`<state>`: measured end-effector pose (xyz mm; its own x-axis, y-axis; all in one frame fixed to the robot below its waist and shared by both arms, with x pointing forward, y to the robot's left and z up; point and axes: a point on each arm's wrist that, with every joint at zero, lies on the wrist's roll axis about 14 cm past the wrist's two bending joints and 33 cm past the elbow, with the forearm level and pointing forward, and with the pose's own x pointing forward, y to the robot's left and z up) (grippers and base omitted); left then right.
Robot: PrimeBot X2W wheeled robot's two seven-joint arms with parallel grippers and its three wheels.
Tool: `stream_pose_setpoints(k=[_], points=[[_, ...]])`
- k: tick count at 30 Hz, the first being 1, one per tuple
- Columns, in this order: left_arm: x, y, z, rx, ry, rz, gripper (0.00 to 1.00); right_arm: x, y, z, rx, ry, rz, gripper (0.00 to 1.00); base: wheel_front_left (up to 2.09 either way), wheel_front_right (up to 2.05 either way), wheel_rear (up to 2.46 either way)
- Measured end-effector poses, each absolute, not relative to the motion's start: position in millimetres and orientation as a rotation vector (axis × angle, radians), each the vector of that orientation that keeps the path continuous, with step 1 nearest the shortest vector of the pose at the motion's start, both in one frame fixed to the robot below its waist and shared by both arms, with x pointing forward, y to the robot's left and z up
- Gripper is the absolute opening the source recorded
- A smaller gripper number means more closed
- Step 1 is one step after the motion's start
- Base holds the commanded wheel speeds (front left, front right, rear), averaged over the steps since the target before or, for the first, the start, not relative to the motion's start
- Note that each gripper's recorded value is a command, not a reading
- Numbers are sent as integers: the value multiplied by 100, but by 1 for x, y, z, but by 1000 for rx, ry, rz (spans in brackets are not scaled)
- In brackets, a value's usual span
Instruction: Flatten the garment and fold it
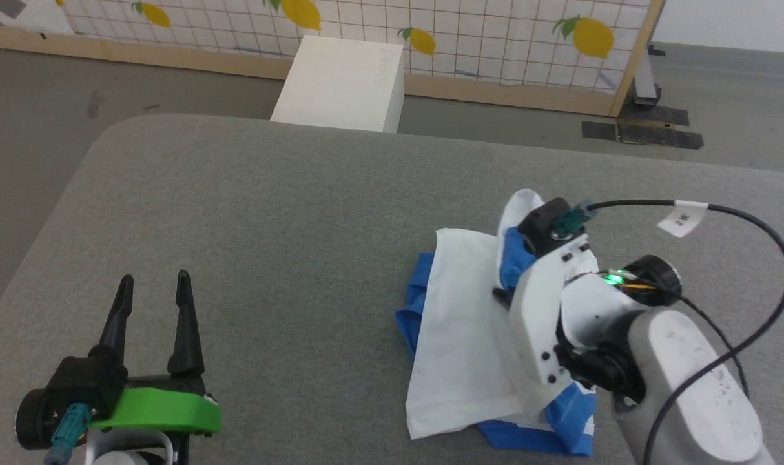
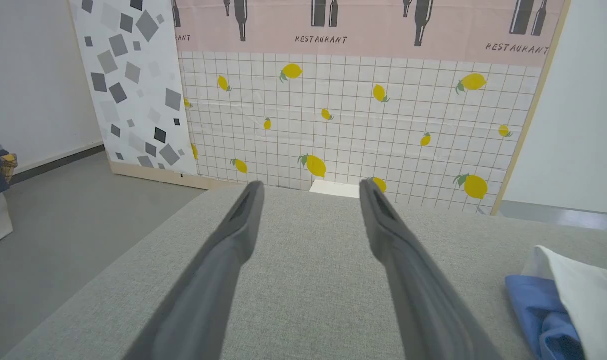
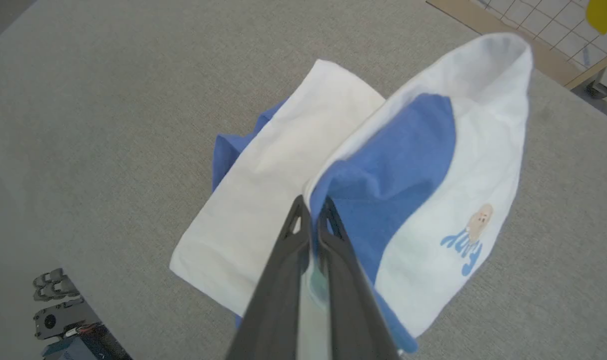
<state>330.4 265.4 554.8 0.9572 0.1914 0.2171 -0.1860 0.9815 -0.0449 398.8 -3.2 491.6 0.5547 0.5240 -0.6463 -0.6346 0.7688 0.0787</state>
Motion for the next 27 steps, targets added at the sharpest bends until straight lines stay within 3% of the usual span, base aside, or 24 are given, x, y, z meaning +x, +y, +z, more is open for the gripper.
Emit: stream_pose_setpoints(k=[13, 14, 15, 16, 20, 27], points=[[316, 287, 538, -28, -167, 271, 100, 376, 72, 422, -179, 873, 887, 0, 0, 0, 0], [315, 289, 537, -26, -162, 277, 100, 374, 74, 416, -186, 883, 894, 31, 0, 0, 0], [315, 290, 536, -26, -158, 282, 100, 371, 76, 412, -193, 889, 903, 78, 0, 0, 0], [315, 291, 535, -25, -156, 284, 100, 369, 80, 411, -183, 883, 921, 100, 0, 0, 0], [318, 288, 534, -26, -155, 273, 100, 366, 95, 426, -135, 829, 973, 100, 0, 0, 0], [330, 277, 540, -32, -179, 227, 100, 393, 102, 505, -14, 557, 975, 100, 0, 0, 0]])
